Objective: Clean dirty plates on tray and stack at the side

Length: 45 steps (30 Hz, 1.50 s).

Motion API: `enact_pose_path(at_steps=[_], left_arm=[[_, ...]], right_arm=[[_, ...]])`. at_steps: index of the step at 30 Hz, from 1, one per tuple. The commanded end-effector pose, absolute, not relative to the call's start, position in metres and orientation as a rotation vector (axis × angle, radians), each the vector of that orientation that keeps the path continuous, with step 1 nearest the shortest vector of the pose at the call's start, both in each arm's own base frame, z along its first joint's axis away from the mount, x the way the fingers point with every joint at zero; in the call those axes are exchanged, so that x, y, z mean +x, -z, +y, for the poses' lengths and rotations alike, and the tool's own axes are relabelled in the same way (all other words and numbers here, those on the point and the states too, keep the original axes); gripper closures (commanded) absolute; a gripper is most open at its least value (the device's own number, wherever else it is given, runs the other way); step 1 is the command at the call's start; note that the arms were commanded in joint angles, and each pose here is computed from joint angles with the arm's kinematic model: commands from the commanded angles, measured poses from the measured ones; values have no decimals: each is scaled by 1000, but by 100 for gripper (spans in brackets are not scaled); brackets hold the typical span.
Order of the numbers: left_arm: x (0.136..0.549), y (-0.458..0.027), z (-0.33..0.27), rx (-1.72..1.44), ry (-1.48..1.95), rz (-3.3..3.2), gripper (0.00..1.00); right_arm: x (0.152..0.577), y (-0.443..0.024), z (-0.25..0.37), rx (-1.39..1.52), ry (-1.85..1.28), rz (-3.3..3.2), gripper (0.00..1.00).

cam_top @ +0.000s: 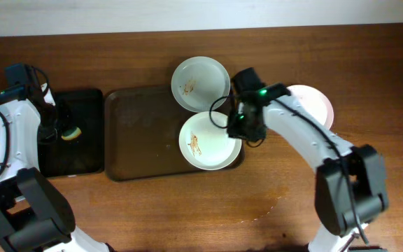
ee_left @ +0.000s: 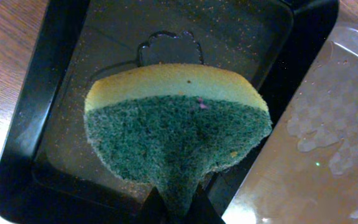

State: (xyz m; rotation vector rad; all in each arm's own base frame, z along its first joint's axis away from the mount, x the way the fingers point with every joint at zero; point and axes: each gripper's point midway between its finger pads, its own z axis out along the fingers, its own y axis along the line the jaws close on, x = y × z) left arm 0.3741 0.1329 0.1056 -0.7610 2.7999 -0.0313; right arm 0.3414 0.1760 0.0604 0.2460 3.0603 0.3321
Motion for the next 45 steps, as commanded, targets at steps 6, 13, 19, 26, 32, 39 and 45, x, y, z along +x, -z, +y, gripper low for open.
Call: enact_pose_path(at_steps=[6,13,19,26,32,39,45], left_arm=[[377,-107,134,-736,18,2798,94],[377,-107,134,-736,18,2798,94],[378,-107,134,-735,18,2794,94],[379,-108,134,-735,18,2792,94],[377,-107,133,-737,19,2799,94],[377,-107,131,-735,36,2802,95],[377,-107,131,-735,36,2802,95]], right_arm=[[302,-27,170,388,-113,3227,74],[294,-9,182,328,-88,3271,74],[299,-8,209,-25,-310,3279,78],[306,-38,288,-406,-456,3089,78],[341,-47,277,-319,-390,2994,68],[386,-42,263,-265,-483,2909,64],[367,-11,280,-285,-497,2990,63]])
